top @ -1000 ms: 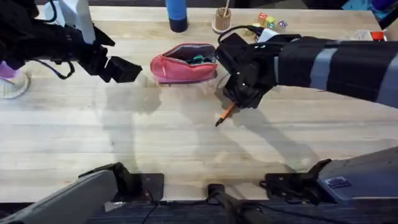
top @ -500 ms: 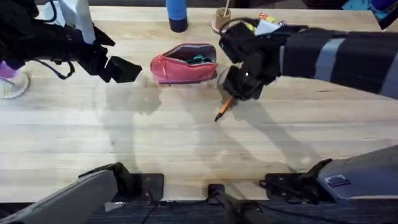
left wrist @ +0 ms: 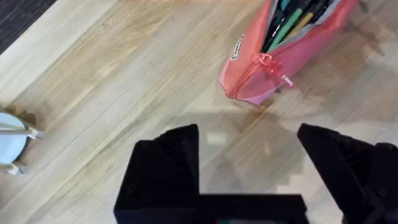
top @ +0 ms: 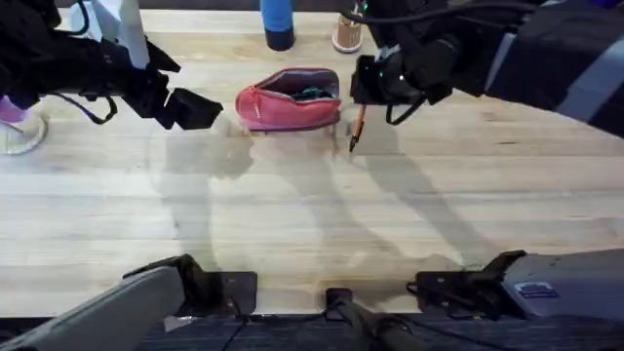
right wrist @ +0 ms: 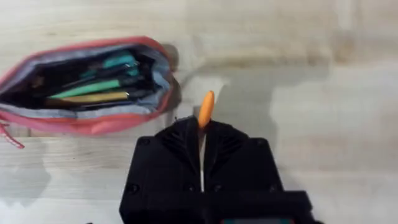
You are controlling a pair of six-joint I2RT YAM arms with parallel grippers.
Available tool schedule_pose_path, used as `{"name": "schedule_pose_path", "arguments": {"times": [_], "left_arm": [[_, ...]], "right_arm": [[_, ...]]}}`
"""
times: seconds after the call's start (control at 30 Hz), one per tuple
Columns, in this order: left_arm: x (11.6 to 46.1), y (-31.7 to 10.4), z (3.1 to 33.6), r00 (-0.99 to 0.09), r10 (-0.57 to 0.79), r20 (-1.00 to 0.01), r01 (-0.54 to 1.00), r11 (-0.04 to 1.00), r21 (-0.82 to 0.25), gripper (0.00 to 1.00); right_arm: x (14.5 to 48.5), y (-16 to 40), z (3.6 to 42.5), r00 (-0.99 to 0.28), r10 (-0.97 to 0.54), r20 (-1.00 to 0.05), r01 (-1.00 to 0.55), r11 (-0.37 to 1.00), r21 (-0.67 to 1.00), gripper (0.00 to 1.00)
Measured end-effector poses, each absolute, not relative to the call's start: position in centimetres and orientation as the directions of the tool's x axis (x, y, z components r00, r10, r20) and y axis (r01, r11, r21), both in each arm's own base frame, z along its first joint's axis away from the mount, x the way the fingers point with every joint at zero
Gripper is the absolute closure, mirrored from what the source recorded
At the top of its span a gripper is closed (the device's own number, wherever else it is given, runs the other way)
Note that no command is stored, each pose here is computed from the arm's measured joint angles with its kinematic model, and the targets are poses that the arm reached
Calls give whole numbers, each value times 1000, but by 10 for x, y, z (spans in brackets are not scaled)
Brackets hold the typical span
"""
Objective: Unzip the bag, pick up the pens from the table one at a time and place them inside, then zip the bag closed.
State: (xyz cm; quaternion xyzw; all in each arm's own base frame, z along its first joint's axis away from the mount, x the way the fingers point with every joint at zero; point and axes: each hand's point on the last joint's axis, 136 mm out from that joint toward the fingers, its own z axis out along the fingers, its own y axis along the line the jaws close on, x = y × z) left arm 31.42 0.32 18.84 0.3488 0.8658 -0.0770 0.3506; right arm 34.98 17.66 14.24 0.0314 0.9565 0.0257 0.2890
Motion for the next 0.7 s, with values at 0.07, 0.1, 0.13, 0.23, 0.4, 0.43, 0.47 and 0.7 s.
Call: {"name": "schedule_pose_path", "arguments": {"times": [0.07,0.1,0.13,0.23,0.4,0.43,0.47,0.7], "left_arm": [[314,3,188,-511,550,-661,658,745,111,7],[314,3,188,-511,550,-661,658,745,111,7],[314,3,188,-511,550,-661,658,745,111,7],[314,3,188,-511,550,-661,658,745,111,7],[314,3,188,-511,550,-661,658,745,111,7],[314,3,188,-511,550,-661,658,745,111,7],[314,3,188,-511,550,-661,658,745,111,7],[314,3,188,-511,550,-661,658,745,111,7]], "right_arm": [[358,182,148,-809,14,-587,-19,999,50,972],[361,184,151,-798,-15,-603,-48,998,39,971],[367,187,156,-777,-50,-628,-84,996,26,972],[382,197,170,-706,-151,-692,-186,982,-24,971],[400,209,191,-555,-363,-748,-350,918,-186,971],[402,210,194,-521,-410,-749,-379,897,-228,971],[404,212,197,-489,-455,-744,-405,874,-269,971],[417,220,218,-229,-733,-640,-518,649,-558,971]]}}
